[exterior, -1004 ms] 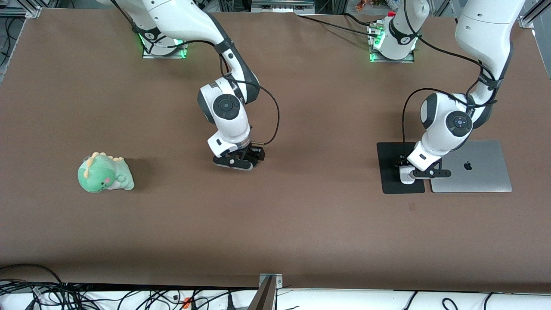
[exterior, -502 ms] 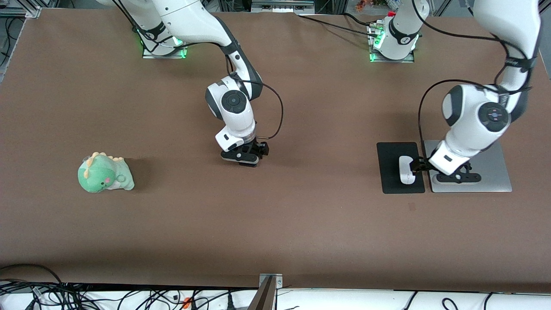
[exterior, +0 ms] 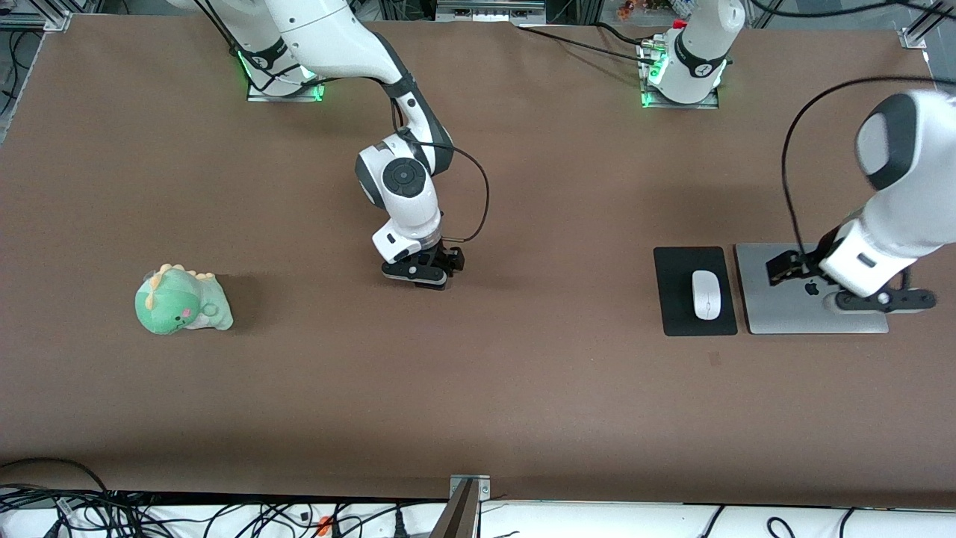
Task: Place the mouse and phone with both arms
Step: 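Lift the phone with the right gripper while the left gripper withdraws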
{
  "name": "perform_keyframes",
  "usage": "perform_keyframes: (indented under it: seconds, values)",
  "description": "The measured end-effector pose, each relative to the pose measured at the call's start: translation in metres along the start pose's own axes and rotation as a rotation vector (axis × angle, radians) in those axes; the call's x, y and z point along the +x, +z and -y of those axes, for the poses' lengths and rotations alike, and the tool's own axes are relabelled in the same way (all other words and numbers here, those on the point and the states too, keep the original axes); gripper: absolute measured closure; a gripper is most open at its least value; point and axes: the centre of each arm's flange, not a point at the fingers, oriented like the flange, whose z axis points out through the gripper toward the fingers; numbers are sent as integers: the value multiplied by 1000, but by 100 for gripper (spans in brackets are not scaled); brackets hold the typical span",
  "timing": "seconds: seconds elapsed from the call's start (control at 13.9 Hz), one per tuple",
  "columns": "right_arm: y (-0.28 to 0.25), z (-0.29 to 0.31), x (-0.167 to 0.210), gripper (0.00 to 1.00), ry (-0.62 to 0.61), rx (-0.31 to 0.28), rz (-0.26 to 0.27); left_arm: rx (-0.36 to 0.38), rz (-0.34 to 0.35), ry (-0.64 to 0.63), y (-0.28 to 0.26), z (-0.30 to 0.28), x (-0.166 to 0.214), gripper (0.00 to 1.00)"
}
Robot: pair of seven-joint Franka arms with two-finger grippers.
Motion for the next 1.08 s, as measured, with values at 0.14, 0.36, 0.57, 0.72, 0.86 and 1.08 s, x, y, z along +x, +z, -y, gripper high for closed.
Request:
perform_keyframes:
  seconds: [0.14, 0.36, 0.57, 0.72, 0.86, 1.08]
  values:
    - [7, -2, -1, 0, -2, 0, -6, -2, 7, -6, -45, 3, -6, 0]
    - [5, -1, -1, 14, -2, 3, -9, -2, 32, 8, -70, 6, -12, 0]
    - [-1, 0, 0, 20, -2, -11, 9, -29, 44, 10, -89, 16, -27, 0]
    - [-4, -1, 4, 20, -4, -58, 52, -34, 34, 8, -103, 22, -39, 0]
    - [-18, -5, 23, 20, -28, -110, 85, -34, 29, 10, -108, 22, -44, 0]
    - [-53, -25, 66, 20, -104, -175, 119, -35, 33, 12, -105, 21, -43, 0]
